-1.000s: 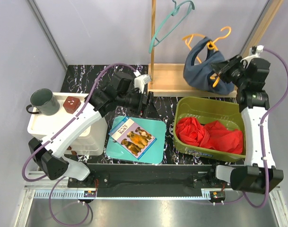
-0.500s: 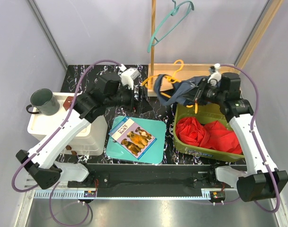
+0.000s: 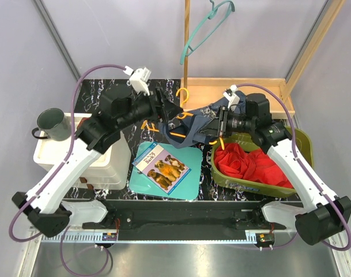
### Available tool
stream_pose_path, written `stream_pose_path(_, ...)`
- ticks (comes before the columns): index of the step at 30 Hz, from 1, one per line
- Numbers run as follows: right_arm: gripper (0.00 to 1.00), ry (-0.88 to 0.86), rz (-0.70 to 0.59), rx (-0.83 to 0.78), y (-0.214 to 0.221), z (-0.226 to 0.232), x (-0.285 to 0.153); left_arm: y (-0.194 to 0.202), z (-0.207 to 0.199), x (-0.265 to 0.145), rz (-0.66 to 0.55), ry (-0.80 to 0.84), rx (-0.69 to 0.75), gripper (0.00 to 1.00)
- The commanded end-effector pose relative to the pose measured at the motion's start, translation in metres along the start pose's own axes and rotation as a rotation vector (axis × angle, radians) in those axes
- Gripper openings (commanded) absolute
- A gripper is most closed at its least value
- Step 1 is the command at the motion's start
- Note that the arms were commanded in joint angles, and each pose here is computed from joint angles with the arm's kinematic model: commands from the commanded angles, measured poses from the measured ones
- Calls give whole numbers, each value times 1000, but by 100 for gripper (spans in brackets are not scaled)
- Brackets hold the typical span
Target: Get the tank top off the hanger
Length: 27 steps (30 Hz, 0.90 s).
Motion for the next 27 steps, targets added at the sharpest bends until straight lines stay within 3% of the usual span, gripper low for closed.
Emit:
stream_pose_path(1, 0, -150, -40, -163, -6, 30, -10, -30, -12, 24, -96, 19, -133, 74)
stream_pose_path(12, 0, -193, -47, -218, 4, 43, -21, -47, -9, 50, -179, -31, -248, 54)
stream_pose_path(27, 0, -272, 8, -261, 15, 51, -24, -25, 8, 75, -122, -56, -297, 50)
Point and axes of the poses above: each gripper's point midway between its finger pads, its own x axis out along the fingers, its own z axis along the line the jaws close on, y = z × x, the point moved 8 cm from there along -x, back along the fingers, and after that the axes turned 4 degrees about -x, right-handed, at the moved point
